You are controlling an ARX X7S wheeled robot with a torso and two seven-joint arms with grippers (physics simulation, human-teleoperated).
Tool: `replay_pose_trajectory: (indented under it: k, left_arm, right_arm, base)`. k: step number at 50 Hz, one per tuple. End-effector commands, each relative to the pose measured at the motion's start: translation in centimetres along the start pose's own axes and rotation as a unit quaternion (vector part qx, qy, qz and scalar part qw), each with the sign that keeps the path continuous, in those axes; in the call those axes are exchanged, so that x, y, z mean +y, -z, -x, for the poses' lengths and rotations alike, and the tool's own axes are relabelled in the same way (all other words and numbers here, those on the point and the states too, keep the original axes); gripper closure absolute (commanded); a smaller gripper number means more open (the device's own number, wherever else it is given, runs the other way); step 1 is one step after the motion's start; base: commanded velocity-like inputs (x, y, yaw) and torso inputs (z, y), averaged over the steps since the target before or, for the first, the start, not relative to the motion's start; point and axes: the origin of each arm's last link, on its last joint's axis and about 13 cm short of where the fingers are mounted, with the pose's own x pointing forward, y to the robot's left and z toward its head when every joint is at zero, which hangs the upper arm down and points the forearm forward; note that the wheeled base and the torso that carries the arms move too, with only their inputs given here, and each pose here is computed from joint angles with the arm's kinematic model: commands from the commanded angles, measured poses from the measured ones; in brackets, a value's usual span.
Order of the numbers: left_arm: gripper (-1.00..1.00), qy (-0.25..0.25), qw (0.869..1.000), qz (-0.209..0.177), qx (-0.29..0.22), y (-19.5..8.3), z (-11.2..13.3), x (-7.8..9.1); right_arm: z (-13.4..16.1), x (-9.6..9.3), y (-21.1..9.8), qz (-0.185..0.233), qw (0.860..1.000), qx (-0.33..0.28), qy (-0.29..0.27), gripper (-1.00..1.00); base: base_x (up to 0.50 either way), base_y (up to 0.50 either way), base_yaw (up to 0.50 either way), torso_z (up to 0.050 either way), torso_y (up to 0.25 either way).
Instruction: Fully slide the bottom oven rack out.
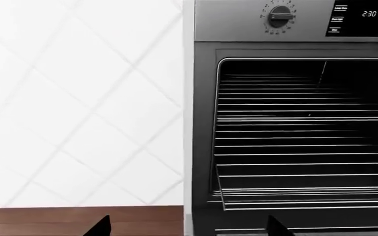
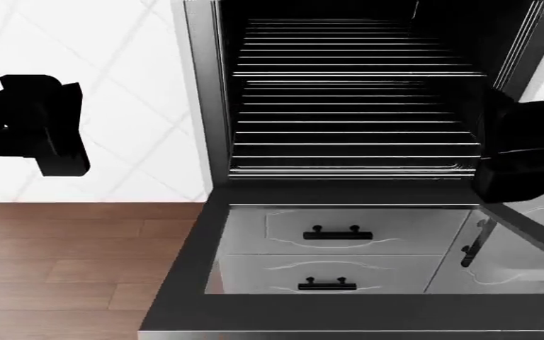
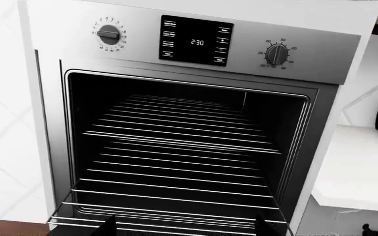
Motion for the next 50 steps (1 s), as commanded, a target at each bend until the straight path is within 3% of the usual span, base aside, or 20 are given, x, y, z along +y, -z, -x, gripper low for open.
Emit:
replay_pose_trajectory:
  k: [1,30,36,50]
  left_arm:
    - [-1.00,0.000,1.000,0.003,0.003,0.42,-0.16,0.13]
    - [-1.00,0.009,1.000,0.019,0.005,0.58,-0.94,-0.12]
    - [-1.00,0.002,1.000,0.014,0.002,0.55,-0.83,0.08]
    - [-1.00,-0.006,1.000,0.012,0.008,0.60,-0.88,0.19]
  right_arm:
    - [-0.04,0.05,0.19,0.000,1.000,0.004,0.000,-1.00]
    - [-0.45,0.22,0.35,0.000,1.000,0.004,0.001,-1.00]
    - [-0.48,0.47,0.16,0.010,1.000,0.013,0.000,-1.00]
    - [-0.46,0.47,-0.42,0.005,1.000,0.002,-0.003,-1.00]
  base:
    - [0.00,-0.50,0.00,0.000,0.000]
    - [0.00,-0.50,0.00,0.000,0.000]
    - [0.03,0.00,0.00,0.000,0.000]
    - [0.45,0.00,0.00,0.000,0.000]
